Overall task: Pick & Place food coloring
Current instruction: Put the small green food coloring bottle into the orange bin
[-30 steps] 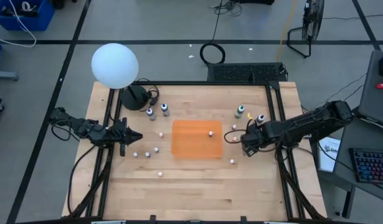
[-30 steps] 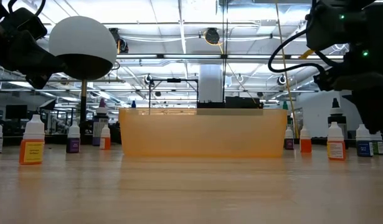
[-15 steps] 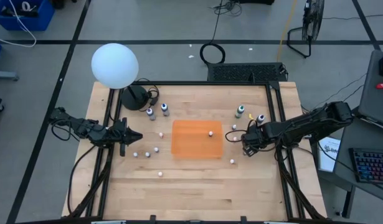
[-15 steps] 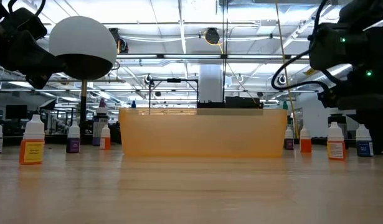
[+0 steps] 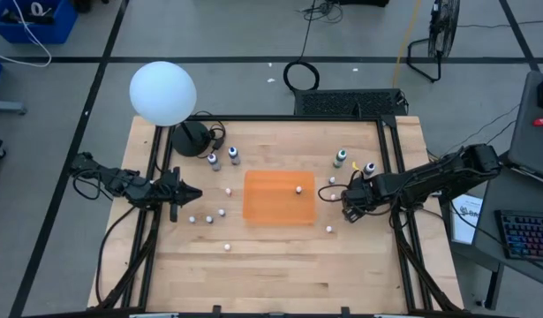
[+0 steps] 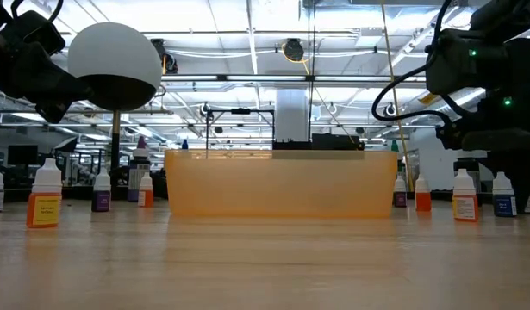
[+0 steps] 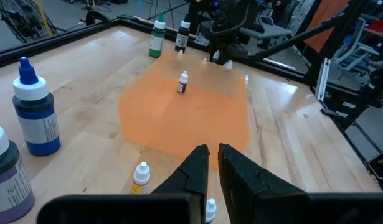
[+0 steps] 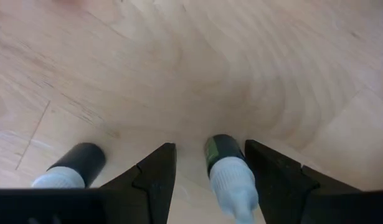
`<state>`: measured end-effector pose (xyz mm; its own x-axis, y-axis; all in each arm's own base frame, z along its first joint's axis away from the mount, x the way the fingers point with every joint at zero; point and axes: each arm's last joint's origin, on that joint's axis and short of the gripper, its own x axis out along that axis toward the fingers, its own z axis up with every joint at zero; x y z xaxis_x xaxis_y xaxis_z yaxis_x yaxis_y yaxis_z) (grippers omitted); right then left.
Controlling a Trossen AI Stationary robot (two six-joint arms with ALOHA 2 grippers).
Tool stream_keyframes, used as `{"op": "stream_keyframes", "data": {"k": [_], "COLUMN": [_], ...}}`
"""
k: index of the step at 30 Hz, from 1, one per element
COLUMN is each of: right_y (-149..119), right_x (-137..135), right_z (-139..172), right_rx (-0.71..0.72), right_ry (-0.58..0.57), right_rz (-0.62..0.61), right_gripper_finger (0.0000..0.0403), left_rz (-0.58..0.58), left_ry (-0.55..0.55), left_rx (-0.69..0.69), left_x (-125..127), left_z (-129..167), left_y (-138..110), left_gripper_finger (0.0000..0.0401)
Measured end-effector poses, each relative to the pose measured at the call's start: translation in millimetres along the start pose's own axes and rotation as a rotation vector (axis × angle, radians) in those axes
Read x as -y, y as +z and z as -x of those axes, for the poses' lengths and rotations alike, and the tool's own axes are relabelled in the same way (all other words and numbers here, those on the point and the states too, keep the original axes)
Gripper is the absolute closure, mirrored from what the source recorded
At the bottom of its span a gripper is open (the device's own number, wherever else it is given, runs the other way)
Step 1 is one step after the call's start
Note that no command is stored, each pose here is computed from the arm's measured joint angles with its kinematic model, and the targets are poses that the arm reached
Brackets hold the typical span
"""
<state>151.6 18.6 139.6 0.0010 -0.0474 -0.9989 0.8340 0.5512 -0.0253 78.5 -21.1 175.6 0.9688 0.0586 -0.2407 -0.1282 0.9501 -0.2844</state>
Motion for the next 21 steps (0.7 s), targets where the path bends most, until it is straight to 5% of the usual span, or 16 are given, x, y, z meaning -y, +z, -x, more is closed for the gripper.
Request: {"op": "stream_keyframes", "data": {"k": [14, 21], "right_y": [0.0, 3.1], "right_x": [0.0, -4.8], "right_z": [0.1, 8.8], "right_rx": [0.001, 0.016], "right_ry": [0.001, 0.009], "right_rz": [0.022, 0.082], "right_gripper_finger": [0.0346, 0.0347], "left_rz": [0.000, 0.000], "left_ry": [0.000, 0.000], "left_rx": [0.000, 0.000], "left_x": [0.0, 0.0], "left_z": [0.0, 0.0], "left_y": [0.0, 0.0], "left_gripper_finger": [0.0359, 0.0359]}}
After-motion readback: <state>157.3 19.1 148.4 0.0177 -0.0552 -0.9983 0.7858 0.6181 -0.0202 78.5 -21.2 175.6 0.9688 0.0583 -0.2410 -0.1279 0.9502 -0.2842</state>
